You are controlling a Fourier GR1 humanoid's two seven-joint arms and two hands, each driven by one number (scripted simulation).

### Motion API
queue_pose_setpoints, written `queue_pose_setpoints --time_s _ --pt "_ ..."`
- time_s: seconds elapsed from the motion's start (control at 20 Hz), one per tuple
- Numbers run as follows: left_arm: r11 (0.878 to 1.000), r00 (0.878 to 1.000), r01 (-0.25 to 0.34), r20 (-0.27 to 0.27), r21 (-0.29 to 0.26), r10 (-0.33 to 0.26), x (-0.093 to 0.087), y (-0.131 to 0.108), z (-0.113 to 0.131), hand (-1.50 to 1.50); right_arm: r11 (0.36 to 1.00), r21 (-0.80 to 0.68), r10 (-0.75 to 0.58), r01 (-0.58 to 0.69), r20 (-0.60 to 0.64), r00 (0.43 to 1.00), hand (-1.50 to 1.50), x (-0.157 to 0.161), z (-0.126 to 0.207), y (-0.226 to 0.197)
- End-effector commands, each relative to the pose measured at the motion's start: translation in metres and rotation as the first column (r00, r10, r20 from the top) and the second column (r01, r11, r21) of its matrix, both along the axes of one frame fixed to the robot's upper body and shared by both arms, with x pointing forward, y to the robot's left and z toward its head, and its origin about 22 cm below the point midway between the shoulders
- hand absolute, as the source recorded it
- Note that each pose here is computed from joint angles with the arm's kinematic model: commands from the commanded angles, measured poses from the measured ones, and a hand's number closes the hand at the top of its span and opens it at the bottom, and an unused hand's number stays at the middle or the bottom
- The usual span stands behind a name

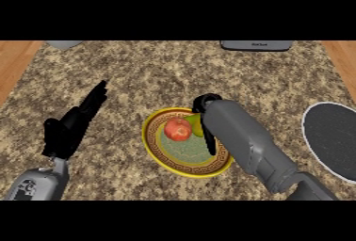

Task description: Pick the pear from the plate and place it in the pan

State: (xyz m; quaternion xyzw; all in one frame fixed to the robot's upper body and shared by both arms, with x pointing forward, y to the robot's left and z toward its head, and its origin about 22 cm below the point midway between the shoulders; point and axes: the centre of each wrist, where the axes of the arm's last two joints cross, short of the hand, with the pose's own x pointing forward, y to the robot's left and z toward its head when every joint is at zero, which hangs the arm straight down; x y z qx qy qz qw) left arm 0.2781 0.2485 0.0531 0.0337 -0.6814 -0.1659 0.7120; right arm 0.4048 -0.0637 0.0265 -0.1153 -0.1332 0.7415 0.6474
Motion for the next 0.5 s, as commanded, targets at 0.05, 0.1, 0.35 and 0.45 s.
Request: queue_pose_setpoints --time_s 0.05,0.1,0.35,0.45 --pt "1.0 1.0 0.003 0.0 0.006 -0.003 0.006 -0.011 -0.003 0.0 0.995 0.057 0.089 -0.086 -0.054 0.995 1.5 -0.005 -0.007 0.002" --pt "1.0 1.0 0.002 -0.008 0.011 -0.002 -0.008 -0.009 -0.001 0.0 0.994 0.054 0.101 -0.098 -0.072 0.992 1.5 -0.008 -0.016 -0.006" --pt "1.0 1.0 0.009 0.009 0.004 -0.009 0.005 -0.017 0.002 0.0 0.992 0.057 0.117 -0.112 -0.098 0.988 1.5 -0.033 -0.036 0.004" --pt "1.0 1.0 -0.009 -0.007 -0.002 0.009 0.005 -0.015 -0.001 0.0 0.992 0.065 0.116 -0.11 -0.092 0.989 1.5 -0.017 -0.014 0.007"
